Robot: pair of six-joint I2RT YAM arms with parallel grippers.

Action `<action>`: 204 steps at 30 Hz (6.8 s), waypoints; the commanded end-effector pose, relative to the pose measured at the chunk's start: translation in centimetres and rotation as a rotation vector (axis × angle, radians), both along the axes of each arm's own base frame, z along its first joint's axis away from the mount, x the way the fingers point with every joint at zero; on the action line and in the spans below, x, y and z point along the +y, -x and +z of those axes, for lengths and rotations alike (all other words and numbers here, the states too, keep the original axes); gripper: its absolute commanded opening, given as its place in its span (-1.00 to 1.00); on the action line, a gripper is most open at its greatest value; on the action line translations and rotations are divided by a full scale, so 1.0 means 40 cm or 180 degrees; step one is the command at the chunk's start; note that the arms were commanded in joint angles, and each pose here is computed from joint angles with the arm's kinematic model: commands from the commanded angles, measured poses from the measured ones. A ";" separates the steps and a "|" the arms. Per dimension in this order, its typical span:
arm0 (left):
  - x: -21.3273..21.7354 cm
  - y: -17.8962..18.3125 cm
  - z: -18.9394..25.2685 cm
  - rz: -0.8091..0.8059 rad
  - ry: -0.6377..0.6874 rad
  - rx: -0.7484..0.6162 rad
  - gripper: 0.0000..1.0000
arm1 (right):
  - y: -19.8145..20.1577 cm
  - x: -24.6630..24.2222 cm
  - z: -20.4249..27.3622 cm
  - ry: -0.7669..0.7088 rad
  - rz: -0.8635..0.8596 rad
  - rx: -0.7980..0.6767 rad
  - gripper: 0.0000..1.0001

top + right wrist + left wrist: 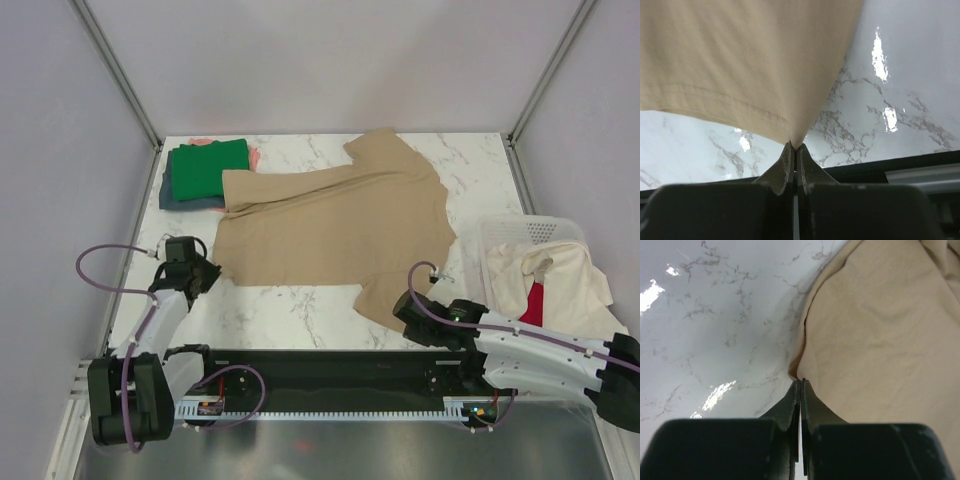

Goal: Fold and stack the t-shirts
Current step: Fold the tshirt

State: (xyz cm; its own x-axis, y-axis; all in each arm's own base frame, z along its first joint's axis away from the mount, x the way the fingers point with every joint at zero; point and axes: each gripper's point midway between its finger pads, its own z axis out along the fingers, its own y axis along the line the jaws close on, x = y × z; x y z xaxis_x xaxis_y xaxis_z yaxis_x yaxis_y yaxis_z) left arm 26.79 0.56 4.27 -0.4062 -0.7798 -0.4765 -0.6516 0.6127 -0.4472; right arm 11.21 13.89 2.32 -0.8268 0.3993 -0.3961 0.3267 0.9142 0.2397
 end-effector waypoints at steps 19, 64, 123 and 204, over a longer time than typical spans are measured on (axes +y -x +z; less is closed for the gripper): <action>-0.105 0.140 0.269 -0.0603 0.0334 -0.0402 -0.96 | -0.028 -0.112 0.354 -0.0173 -0.0293 -0.0846 -1.00; 0.012 -0.237 0.089 -0.1217 -0.0098 0.1035 -0.96 | -0.756 -0.146 0.388 0.1229 0.0137 -0.0900 -1.00; 0.005 -0.056 -0.041 0.0083 0.0376 0.0248 0.41 | -0.513 -0.434 -0.023 0.0635 -0.0938 -0.0028 -0.10; -0.073 0.037 0.320 -0.1245 -0.0155 -0.0621 0.01 | -1.540 0.016 0.203 0.0387 0.0326 -0.2429 0.94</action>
